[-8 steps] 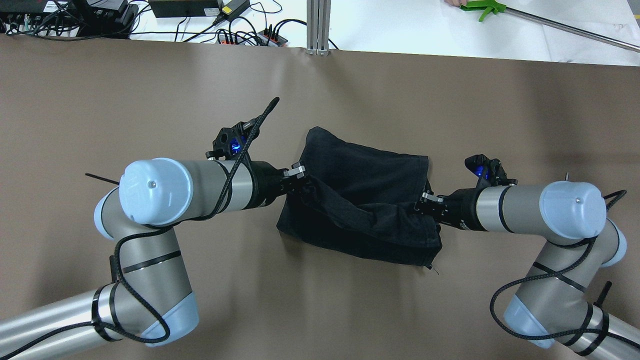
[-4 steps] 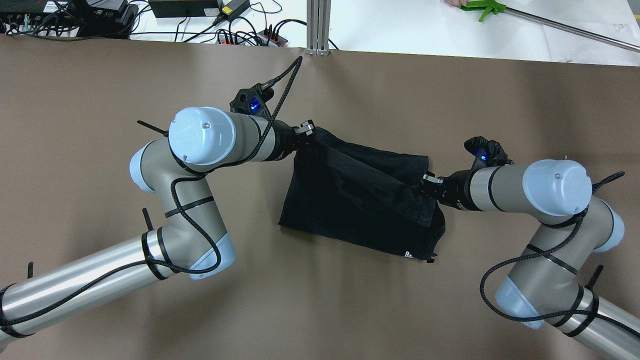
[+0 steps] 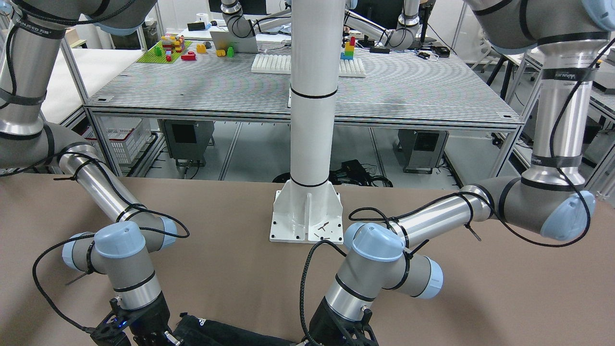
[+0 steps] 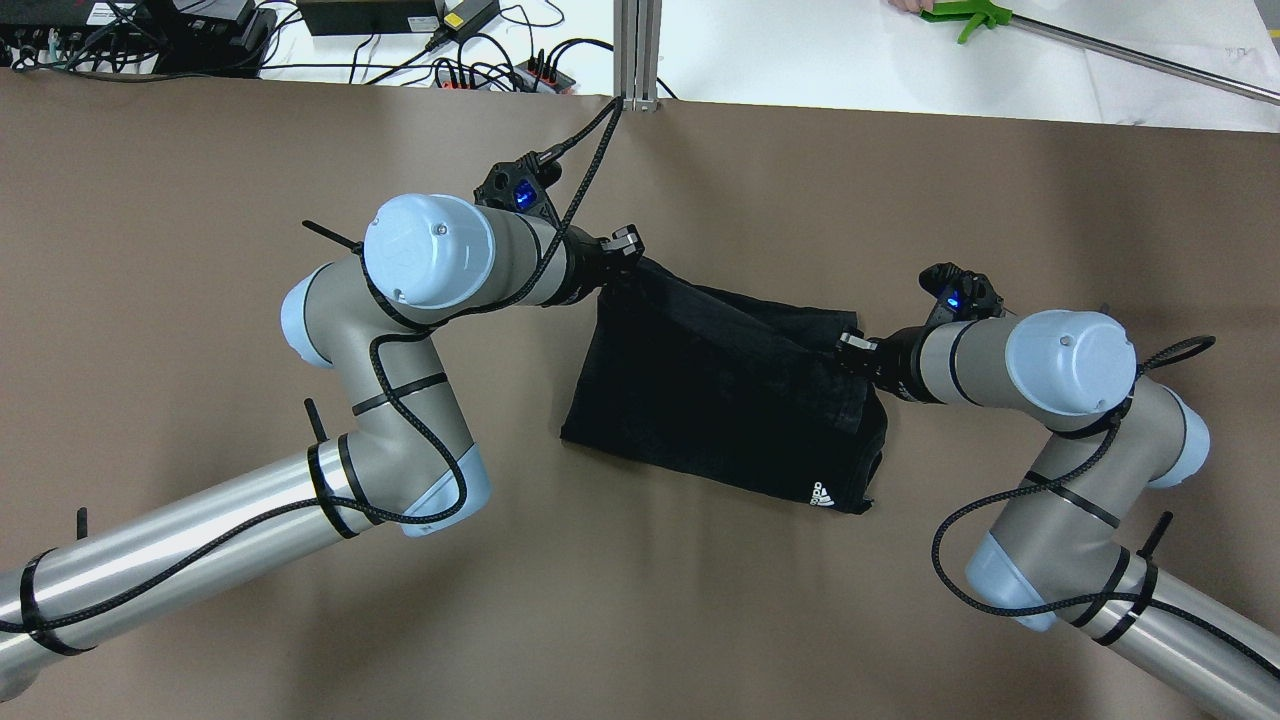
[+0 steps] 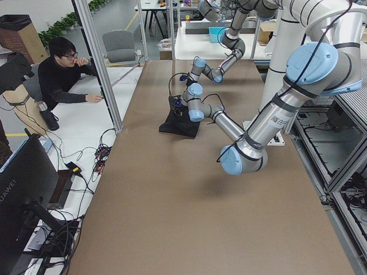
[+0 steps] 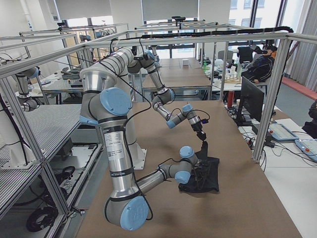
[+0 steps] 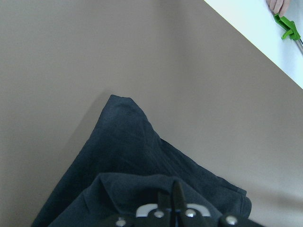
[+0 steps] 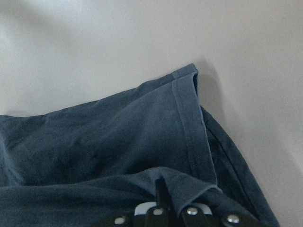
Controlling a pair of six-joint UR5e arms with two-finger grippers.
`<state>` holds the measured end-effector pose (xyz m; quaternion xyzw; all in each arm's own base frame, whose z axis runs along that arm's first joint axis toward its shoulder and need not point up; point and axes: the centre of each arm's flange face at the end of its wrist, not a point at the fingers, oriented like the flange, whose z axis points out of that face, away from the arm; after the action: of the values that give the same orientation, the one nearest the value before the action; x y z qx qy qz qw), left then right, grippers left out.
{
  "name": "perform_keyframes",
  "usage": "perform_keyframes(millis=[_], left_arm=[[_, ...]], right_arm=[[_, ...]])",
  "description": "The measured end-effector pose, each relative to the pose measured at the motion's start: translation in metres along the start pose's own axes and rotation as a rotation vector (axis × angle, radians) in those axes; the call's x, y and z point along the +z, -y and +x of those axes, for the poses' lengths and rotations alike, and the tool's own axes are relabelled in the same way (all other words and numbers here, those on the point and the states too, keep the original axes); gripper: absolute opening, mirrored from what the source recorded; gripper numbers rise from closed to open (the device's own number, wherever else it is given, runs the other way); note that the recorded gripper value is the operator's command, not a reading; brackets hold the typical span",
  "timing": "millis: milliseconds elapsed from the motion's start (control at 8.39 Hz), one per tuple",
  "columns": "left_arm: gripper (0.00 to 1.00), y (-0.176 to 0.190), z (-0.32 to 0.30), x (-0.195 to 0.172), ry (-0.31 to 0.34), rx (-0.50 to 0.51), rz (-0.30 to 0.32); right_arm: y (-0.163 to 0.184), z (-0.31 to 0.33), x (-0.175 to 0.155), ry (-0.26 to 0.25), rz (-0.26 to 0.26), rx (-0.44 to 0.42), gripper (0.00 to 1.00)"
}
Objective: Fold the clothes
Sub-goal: 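Lay the fold down and release, raising the left gripper away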
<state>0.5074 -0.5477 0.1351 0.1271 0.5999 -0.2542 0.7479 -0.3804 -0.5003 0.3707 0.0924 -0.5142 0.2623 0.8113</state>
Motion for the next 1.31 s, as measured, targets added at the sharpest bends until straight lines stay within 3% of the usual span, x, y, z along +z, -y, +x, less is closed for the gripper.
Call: perform_keyframes(millis=[119, 477, 834, 1073, 1311], left_arm=[[0.94, 0.000, 0.000, 0.001, 0.001, 0.003, 0.002], [0.94, 0.008, 0.001, 0.003, 0.009, 0.028, 0.021], [0.94, 0.060, 0.000, -0.013, 0.014, 0.032, 0.064], [0.94, 0.077, -0.005, -0.019, 0.019, 0.044, 0.065], [0.94, 0.105, -0.048, -0.030, 0.053, 0.136, 0.054]], right_arm=[[0.001, 0.001, 0.002, -0.004, 0.002, 0.001, 0.95], [0.011, 0.003, -0.001, -0.002, 0.005, -0.029, 0.95], [0.020, -0.008, -0.022, 0.027, -0.064, -0.032, 0.95], [-0.005, -0.033, -0.037, 0.018, -0.116, -0.036, 0.95], [-0.046, -0.069, -0.030, -0.049, -0.129, -0.069, 0.95]])
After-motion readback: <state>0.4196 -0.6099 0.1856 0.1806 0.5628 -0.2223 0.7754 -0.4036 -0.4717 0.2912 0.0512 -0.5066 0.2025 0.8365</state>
